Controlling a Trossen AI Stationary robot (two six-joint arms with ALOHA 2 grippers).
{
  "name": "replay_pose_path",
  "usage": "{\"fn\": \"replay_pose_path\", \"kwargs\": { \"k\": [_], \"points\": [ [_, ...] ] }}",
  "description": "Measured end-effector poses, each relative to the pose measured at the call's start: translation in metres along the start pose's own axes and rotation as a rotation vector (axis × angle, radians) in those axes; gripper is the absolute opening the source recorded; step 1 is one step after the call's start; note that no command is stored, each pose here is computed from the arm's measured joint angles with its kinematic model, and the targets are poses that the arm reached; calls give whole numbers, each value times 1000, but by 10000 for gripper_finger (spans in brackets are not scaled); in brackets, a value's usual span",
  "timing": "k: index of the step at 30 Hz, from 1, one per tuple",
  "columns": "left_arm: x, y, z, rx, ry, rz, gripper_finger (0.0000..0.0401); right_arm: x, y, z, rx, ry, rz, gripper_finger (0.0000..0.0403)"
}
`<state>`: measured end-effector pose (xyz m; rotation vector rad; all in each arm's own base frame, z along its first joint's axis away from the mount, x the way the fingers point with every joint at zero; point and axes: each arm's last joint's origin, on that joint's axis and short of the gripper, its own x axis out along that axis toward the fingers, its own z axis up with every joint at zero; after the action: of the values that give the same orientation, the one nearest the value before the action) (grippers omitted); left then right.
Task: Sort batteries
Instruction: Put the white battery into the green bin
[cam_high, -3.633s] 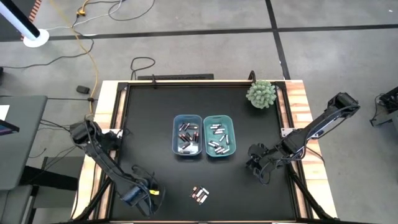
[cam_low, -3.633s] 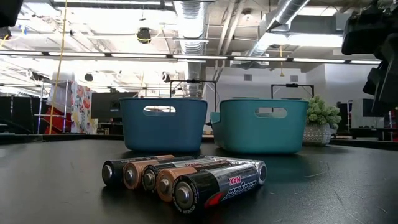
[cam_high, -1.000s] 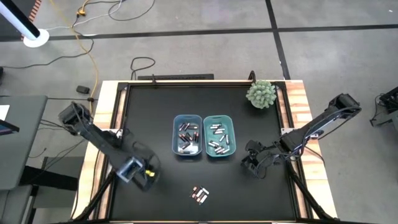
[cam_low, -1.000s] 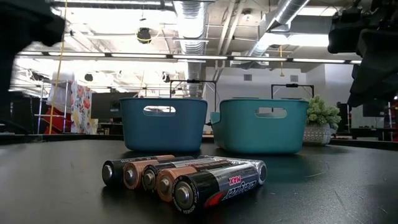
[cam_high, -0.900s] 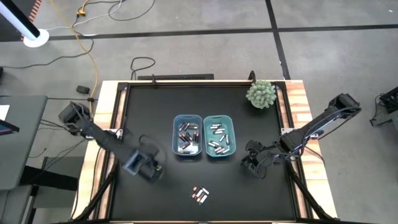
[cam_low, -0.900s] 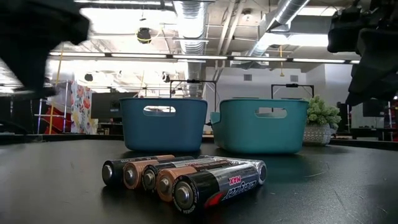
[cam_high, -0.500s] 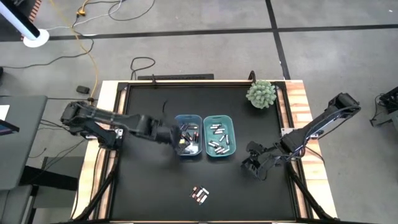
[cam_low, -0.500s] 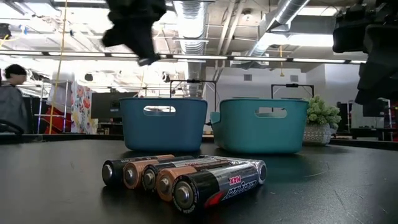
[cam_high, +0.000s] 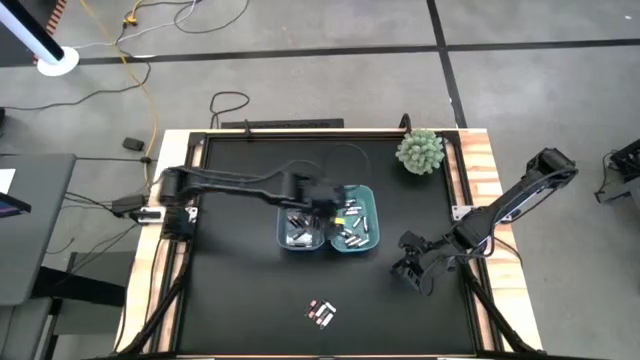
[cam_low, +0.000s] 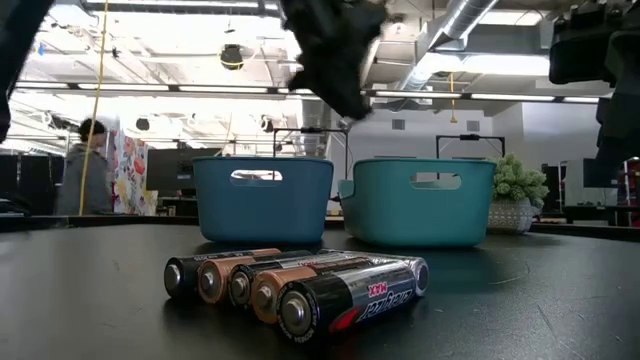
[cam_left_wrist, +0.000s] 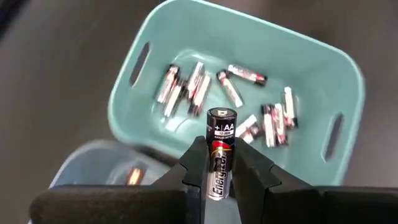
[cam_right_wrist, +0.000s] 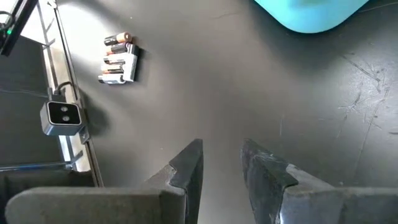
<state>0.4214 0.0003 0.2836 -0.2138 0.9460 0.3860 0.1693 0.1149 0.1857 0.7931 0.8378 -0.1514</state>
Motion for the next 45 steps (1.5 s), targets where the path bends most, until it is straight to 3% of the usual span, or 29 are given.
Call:
{"fn": "replay_pose_path", "kwargs": {
  "k": [8,15,31,45],
  "points": [
    [62,-14,20,32,89,-64,43,0,0,0,7,-2,5,127],
    [91,-18,17,53,138,-52,44,0,0,0,24,-1,3,127],
    [126,10,13,-46,187,-15,48,0,-1,0,-6,2,-9,127],
    [129,11,10,-55,221,-3,128,0,-1,0,-6,-4,-6,127]
  ]
}}
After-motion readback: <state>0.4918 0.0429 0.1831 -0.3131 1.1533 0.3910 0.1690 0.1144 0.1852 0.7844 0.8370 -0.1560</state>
